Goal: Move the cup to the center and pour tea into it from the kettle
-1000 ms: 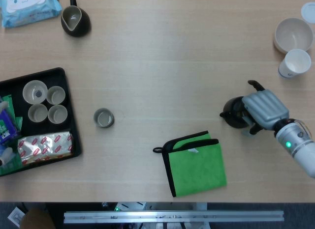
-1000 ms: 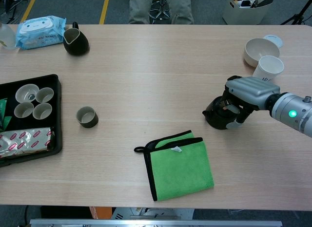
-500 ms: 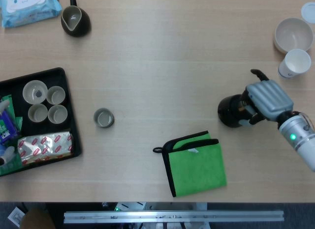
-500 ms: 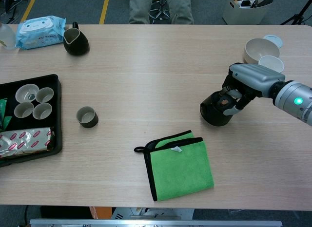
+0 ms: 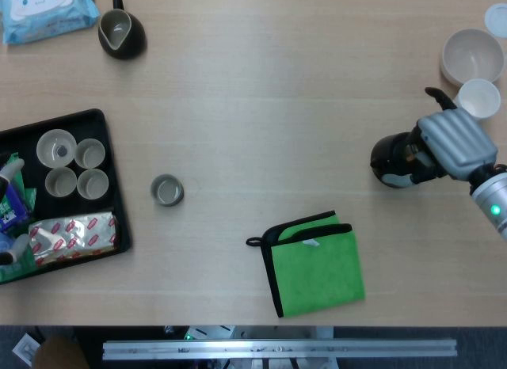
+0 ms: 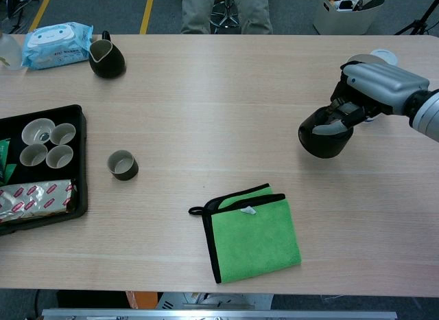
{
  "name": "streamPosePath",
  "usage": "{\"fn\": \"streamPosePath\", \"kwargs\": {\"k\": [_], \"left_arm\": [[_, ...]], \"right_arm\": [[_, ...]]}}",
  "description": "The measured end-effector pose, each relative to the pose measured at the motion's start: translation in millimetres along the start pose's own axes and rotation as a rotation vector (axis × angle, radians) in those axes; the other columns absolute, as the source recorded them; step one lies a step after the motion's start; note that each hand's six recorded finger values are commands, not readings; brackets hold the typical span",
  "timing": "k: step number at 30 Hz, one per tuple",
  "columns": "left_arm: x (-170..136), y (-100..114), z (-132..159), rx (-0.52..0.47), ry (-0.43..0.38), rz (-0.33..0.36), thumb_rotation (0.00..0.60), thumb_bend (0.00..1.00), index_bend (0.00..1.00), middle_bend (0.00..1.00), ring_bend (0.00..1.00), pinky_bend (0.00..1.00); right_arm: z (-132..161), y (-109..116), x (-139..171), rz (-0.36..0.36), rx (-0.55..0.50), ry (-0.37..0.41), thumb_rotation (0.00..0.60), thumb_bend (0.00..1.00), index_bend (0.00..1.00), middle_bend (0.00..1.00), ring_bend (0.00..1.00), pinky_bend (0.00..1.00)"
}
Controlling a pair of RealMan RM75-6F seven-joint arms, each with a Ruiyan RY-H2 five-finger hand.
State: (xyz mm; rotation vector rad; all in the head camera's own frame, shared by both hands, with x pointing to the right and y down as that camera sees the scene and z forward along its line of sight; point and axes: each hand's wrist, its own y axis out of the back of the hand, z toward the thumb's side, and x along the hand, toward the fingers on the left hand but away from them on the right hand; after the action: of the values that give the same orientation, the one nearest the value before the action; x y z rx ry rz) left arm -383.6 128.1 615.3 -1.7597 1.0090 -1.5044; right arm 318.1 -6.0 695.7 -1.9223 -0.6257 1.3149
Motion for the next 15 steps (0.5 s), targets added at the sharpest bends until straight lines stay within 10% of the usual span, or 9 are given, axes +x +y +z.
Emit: {"fn": "streamPosePath", "kwargs": {"k": [5,15], "left_arm": [[-0.2,1.0,0.9,-0.001,-0.001,0.000,0.600,0.28,0.05,0.03,0.02,0.02],[0.2,1.3,1.1,-0.001,-0.004,0.000,0.600,0.28,0.05,0.03,0.02,0.02]], "right_arm": [[-0.9,3.4,-0.5,-0.011,0.036,-0.006,0.347,0.23,1.00,0.95,0.91,0.00],[-0.3,8.6,0.5,-0.026,0.054,-0.005,0.359,0.37,1.00,0.96,0.91,0.01]]}}
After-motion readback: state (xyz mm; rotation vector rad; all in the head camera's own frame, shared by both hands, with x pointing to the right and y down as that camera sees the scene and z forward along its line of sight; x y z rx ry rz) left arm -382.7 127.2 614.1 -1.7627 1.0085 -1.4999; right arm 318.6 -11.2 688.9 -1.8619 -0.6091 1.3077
